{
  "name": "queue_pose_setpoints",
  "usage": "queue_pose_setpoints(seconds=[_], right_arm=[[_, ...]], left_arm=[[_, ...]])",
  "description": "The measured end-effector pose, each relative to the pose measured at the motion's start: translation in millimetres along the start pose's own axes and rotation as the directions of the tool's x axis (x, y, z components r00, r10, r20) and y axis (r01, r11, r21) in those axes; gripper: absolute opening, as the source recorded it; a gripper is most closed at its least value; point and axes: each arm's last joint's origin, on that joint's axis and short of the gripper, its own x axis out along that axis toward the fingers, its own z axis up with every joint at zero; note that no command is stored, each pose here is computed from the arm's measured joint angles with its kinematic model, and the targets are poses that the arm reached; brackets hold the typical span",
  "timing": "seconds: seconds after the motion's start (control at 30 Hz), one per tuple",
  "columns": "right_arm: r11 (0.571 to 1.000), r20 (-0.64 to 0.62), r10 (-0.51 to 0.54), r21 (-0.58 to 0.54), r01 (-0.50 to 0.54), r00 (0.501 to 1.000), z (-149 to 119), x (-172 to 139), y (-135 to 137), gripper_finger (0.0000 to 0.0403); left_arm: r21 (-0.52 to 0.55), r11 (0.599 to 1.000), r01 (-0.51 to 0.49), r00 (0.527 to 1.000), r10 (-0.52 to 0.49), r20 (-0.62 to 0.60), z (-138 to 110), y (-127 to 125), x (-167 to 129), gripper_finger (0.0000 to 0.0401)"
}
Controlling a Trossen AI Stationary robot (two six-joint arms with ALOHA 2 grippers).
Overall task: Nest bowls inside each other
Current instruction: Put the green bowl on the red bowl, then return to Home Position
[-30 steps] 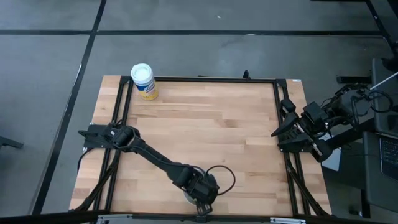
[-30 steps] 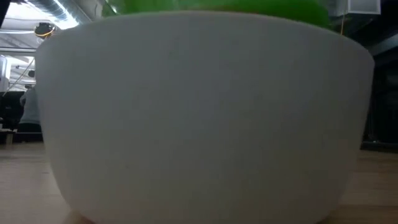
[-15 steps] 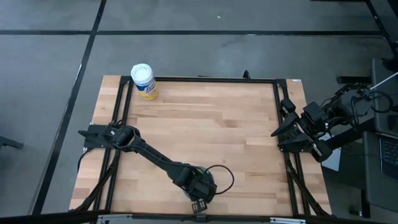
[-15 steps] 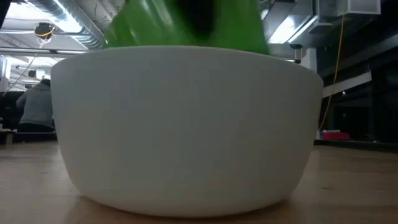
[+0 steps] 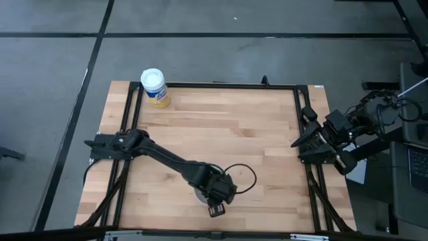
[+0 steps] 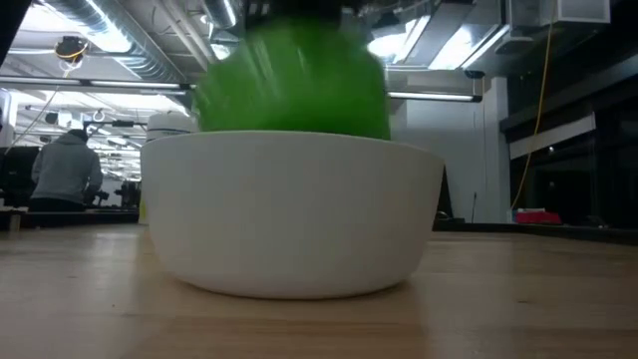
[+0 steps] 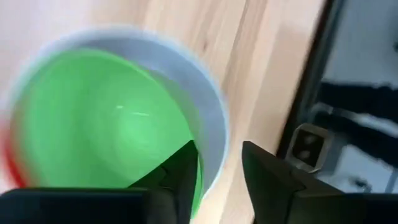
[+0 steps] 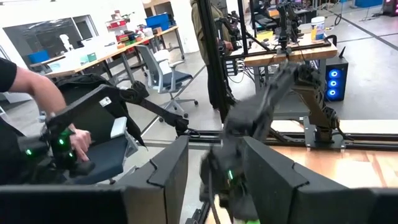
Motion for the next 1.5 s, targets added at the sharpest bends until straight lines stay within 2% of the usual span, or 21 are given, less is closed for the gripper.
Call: queue_pose_setpoints(seconds=[0.13, 0.27, 0.57, 0.67, 0.77, 0.93, 1.1, 1.2, 1.27, 1.33, 1.4, 1.5], right_arm=[[1.0, 0.0, 0.0, -0.007, 0.0, 1.0, 0, 0, 0, 0.0153], [1.0, 0.0, 0.0, -0.022, 0.0, 1.0, 0, 0, 0, 0.0153], [1.0, 0.0, 0.0, -0.022, 0.0, 1.0, 0, 0, 0, 0.0153], [1.0, 0.0, 0.0, -0.022, 0.0, 1.0, 0, 0, 0, 0.0153], [1.0, 0.0, 0.0, -0.022, 0.0, 1.0, 0, 0, 0, 0.0153], [1.0, 0.0, -0.002, -0.019, 0.002, 1.0, 0, 0, 0, 0.0153], [1.0, 0.005, -0.008, -0.027, 0.008, 1.0, 0, 0, 0, 0.0153], [1.0, 0.013, -0.009, -0.028, 0.009, 1.0, 1, 1, 0, 0.0153], [1.0, 0.014, -0.009, -0.028, 0.009, 1.0, 1, 1, 0, 0.0153], [1.0, 0.014, -0.009, -0.028, 0.009, 1.0, 1, 1, 0, 0.0153], [1.0, 0.013, -0.009, -0.029, 0.009, 1.0, 1, 2, 0, 0.0153], [0.999, 0.015, -0.027, -0.041, 0.027, 1.0, 1, 2, 0, 0.0153]], left_arm=[[-0.025, 0.999, -0.019, 0.992, 0.022, 0.121, 2, -5, -32, 0.0142], [-0.035, 0.998, -0.05, 0.984, 0.055, 0.172, 4, -2, -39, 0.0142], [-0.06, 0.992, -0.11, 0.989, 0.116, 0.092, 2, 10, -15, 0.0081], [-0.047, 0.993, -0.109, 0.994, 0.11, 0.019, -3, 15, -2, 0.0052], [-0.047, 0.996, -0.071, 0.997, 0.072, 0.012, -5, 16, 11, 0.0031], [-0.039, 0.994, -0.101, 0.994, 0.102, 0.044, -9, 12, 12, 0.002], [-0.092, 0.99, -0.11, 0.993, 0.113, 0.028, -9, 10, 35, 0.0018], [-0.092, 0.976, -0.198, 0.98, 0.197, -0.016, -20, 9, 51, 0.0012], [-0.086, 0.968, -0.236, 0.972, 0.236, -0.004, -22, 9, 53, 0.0006], [-0.086, 0.961, -0.263, 0.962, 0.267, 0.051, -20, 7, 42, 0.0002], [-0.099, 0.952, -0.288, 0.942, 0.301, 0.151, -14, 4, 18, 0.0002], [-0.127, 0.94, -0.316, 0.865, 0.34, 0.37, -12, -7, -31, 0.0008]])
